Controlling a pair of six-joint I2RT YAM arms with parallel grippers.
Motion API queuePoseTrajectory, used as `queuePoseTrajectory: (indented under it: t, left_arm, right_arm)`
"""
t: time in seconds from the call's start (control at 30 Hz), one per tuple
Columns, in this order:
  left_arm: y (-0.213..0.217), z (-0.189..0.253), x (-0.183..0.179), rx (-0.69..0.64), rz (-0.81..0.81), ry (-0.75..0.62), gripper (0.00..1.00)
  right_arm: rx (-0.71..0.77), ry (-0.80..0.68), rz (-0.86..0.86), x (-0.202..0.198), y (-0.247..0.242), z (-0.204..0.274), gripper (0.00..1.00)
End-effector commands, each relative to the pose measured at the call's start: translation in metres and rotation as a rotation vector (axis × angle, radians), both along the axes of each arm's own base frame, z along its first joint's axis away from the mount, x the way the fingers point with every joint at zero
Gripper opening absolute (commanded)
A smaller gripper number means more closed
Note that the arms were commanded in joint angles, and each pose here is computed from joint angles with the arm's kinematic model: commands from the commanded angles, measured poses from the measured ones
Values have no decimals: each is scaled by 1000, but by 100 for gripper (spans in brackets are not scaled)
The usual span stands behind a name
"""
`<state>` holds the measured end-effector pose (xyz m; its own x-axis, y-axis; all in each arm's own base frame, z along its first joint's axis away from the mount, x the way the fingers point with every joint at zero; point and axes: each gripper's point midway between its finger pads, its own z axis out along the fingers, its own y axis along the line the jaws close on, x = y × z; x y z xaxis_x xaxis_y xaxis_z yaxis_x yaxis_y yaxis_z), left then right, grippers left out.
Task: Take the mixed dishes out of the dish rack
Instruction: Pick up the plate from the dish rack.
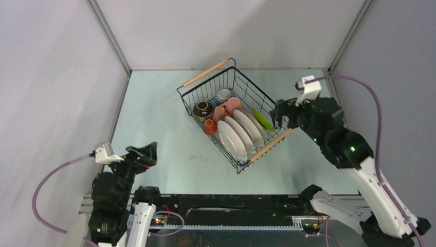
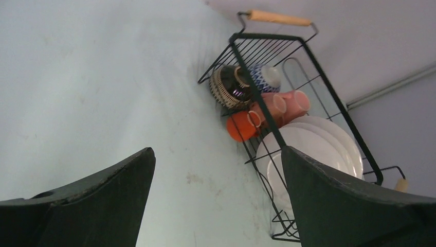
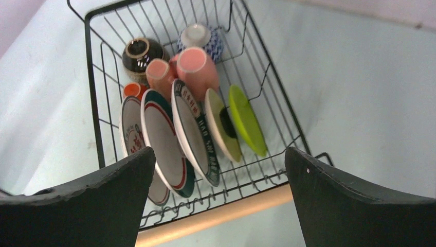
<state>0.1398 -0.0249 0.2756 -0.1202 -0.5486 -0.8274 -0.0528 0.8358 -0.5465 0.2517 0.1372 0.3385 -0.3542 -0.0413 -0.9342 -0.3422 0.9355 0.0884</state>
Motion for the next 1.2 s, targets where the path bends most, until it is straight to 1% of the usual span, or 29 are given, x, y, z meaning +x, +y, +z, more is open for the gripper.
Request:
queuePoseTrajectory:
  t: [0.0, 0.03, 0.1, 0.17, 0.2, 0.23, 0.27, 0.3, 0.33, 0.37, 0.43, 0.5, 0.57, 0.67, 0.7, 0.73, 0.8, 0.9, 0.97, 1.17]
  left_arm:
    - [5, -32, 24, -105, 93, 190, 99]
    - [4, -38, 29, -111, 94, 231, 100]
    - [-1, -47, 36, -119, 79, 292, 100]
    - [-4, -54, 43, -118, 64, 343, 100]
    - [-5, -56, 45, -114, 57, 359, 100]
    - [-6, -59, 49, -109, 56, 377, 100]
    - [-7, -60, 51, -109, 52, 386, 100]
    - [-8, -60, 55, -104, 45, 390, 100]
    - [-10, -60, 57, -104, 31, 391, 100]
    - [-11, -59, 62, -100, 21, 385, 99]
    - [-14, -57, 67, -100, 7, 375, 100]
    - [-14, -54, 70, -98, 3, 365, 100]
    - [-14, -51, 73, -92, 0, 354, 99]
    - [-13, -48, 75, -69, -4, 346, 100]
    - [-12, -46, 75, -63, -1, 343, 100]
    - [-12, -46, 75, -56, -1, 339, 100]
    - [-11, -42, 75, -47, -4, 326, 100]
    - [-13, -39, 76, -40, -18, 312, 100]
    - [-13, -38, 76, -37, -20, 307, 100]
    - [-12, -39, 77, -23, -24, 306, 100]
  right_arm:
    - [115, 195, 72, 10, 28, -12, 100]
    - [114, 260, 65, 16, 31, -25, 100]
    - [198, 351, 9, 27, 31, -33, 100]
    - [268, 383, -46, 43, 26, -36, 100]
    - [303, 367, -27, 51, 26, -31, 100]
    - [324, 388, -29, 56, 24, -37, 100]
    - [344, 379, -30, 61, 23, -37, 100]
    - [363, 404, 3, 60, 24, -46, 100]
    - [378, 379, 52, 64, 28, -44, 100]
    - [382, 397, 106, 61, 28, -53, 100]
    - [350, 401, 120, 68, 25, -64, 100]
    - [270, 408, 77, 78, 17, -80, 99]
    - [182, 433, 50, 85, 13, -98, 97]
    - [67, 464, 40, 94, 16, -123, 88]
    - [42, 483, 35, 97, 16, -134, 86]
    - [7, 479, 32, 100, 15, -138, 81]
    - [-39, 491, 29, 107, 13, -150, 75]
    - [-80, 505, 46, 118, 14, -166, 67]
    - [-93, 505, 69, 125, 18, -170, 56]
    - [-119, 532, 117, 134, 33, -188, 42]
